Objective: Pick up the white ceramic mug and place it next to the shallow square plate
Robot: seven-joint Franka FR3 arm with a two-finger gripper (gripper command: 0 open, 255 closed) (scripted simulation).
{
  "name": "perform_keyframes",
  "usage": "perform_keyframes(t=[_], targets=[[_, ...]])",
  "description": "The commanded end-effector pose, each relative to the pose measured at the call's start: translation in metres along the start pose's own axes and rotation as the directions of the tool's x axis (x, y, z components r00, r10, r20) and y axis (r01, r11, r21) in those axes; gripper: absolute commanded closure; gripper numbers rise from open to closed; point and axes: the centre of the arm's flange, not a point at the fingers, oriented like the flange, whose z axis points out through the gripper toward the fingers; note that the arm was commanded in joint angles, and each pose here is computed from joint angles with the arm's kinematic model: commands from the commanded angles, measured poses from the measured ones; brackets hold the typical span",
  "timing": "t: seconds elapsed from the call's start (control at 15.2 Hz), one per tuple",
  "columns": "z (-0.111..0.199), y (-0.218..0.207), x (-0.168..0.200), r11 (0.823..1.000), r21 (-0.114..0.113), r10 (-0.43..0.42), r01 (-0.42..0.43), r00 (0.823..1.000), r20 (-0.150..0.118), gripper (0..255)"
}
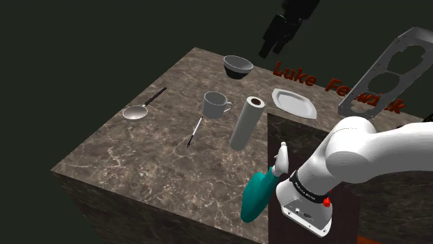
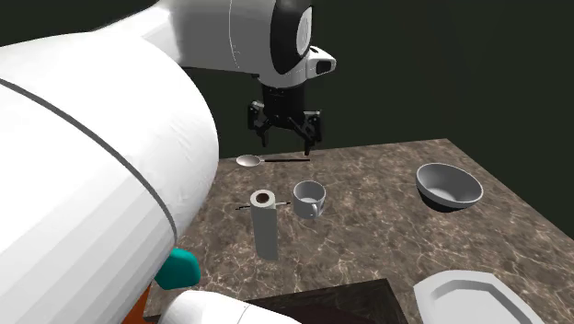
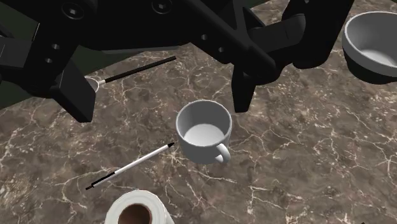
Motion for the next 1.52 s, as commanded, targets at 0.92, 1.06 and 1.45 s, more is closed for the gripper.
perform_keyframes(t=[0.92, 1.06, 1.45], targets=[[0.167, -0.023, 0.088, 0.996, -0.051, 0.077, -0.074, 0.995, 0.063, 0], [0.191, -0.025, 0.1, 0.995, -0.058, 0.089, -0.084, 0.994, 0.071, 0], [0.265, -0.03, 0.135, 0.99, -0.082, 0.123, -0.115, 0.988, 0.097, 0]])
